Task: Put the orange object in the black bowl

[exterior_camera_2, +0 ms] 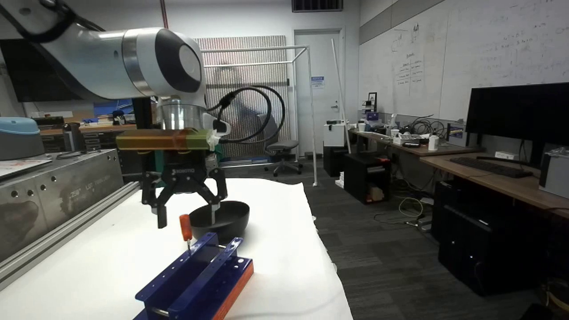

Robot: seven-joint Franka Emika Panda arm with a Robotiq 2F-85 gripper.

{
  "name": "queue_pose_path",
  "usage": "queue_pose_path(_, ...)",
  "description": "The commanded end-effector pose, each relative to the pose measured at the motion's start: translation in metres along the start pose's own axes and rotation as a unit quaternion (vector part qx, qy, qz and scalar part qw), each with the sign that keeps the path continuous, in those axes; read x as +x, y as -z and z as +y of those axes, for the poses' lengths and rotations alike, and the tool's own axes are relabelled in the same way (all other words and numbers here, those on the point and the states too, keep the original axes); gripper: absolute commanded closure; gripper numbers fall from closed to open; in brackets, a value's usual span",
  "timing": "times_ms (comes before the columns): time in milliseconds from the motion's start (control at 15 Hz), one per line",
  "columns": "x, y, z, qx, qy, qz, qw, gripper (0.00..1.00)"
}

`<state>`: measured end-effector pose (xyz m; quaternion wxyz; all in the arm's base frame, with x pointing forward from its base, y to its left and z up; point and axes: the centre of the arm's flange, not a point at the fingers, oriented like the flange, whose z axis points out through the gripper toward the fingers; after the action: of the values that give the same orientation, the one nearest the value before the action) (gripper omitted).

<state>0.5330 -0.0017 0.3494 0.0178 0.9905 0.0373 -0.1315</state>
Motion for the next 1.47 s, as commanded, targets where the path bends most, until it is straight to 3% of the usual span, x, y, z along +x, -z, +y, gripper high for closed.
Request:
queue_pose_path(0, 0.007, -0.010, 0.005, 0.006, 0.000, 0.007, 1.0000, 0.34)
queue_pose_path(467, 0.000, -0.004, 0.003, -0.001, 0.002, 0.003, 1.0000, 0.89)
queue_pose_path(533, -0.002, 0.000, 0.001, -0.004, 0.001, 0.004, 1.0000, 0.92)
queue_pose_path(800, -0.015, 0.027, -0.005, -0.026, -0.006, 0.007, 0.9996, 0.89)
queue_pose_path(1067, -0.037, 0.081, -0.020, -0.051, -0.027, 0.016, 0.9982, 0.89)
queue_pose_path(1400, -0.047, 0.129, -0.040, -0.070, -0.056, 0.112, 0.9897, 0.90)
